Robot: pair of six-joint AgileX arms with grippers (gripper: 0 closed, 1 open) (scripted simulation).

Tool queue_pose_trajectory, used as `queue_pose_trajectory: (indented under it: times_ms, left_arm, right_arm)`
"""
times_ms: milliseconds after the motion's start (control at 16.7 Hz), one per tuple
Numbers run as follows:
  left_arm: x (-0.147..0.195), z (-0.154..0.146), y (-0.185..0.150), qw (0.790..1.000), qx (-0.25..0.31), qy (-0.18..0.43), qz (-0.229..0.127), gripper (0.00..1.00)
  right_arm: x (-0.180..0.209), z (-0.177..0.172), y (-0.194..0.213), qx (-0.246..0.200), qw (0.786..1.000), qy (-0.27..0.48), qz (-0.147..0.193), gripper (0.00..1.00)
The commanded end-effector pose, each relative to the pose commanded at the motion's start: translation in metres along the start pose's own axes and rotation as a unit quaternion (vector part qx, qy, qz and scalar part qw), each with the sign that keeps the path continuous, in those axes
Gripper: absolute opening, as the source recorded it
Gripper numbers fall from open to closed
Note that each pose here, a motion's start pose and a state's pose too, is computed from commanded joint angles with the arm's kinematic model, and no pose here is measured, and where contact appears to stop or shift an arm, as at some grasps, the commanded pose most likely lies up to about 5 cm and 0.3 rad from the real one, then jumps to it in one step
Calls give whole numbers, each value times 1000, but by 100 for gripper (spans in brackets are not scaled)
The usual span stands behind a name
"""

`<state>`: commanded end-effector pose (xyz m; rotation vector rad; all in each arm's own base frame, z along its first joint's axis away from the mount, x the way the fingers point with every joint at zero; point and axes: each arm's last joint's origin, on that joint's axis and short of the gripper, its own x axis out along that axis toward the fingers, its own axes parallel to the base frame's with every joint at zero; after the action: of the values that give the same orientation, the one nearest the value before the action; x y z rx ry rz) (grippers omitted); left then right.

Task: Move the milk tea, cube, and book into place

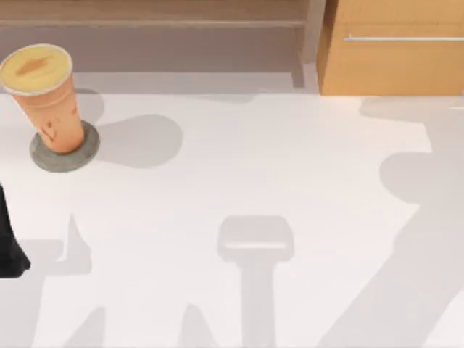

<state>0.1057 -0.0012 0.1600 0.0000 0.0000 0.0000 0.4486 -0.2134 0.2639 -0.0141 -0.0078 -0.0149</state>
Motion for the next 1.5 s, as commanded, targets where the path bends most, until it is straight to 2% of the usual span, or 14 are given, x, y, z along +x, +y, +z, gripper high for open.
queue_pose_trajectory:
  times_ms: [120, 300, 540, 780, 1020, 1200, 1380, 1500]
  left_arm:
    - [0, 0, 0, 1000, 0, 0, 0, 100]
    - [0, 0, 0, 1000, 0, 0, 0, 100]
    - [0, 0, 0, 1000, 0, 0, 0, 100]
    - [0, 0, 0, 1000, 0, 0, 0, 100]
    - [0, 0, 0, 1000, 0, 0, 0, 100]
    - [0, 0, 0, 1000, 0, 0, 0, 100]
    - [0, 0, 0, 1000, 0, 0, 0, 100]
    - [0, 0, 0, 1000, 0, 0, 0, 100]
  right_arm:
    - [-9, 11, 2, 19, 1000, -9, -4, 0]
    - [-33, 29, 8, 78, 997, -22, -9, 0]
    - [-78, 41, 22, 197, 980, -34, -12, 0]
    - [-128, 25, 38, 338, 941, -29, -18, 0]
    - [-172, -27, 54, 478, 877, 13, -45, 0]
    - [-203, -86, 67, 575, 810, 73, -91, 0]
    - [-234, -138, 84, 645, 738, 135, -144, 0]
    - [-250, -161, 93, 674, 699, 166, -172, 0]
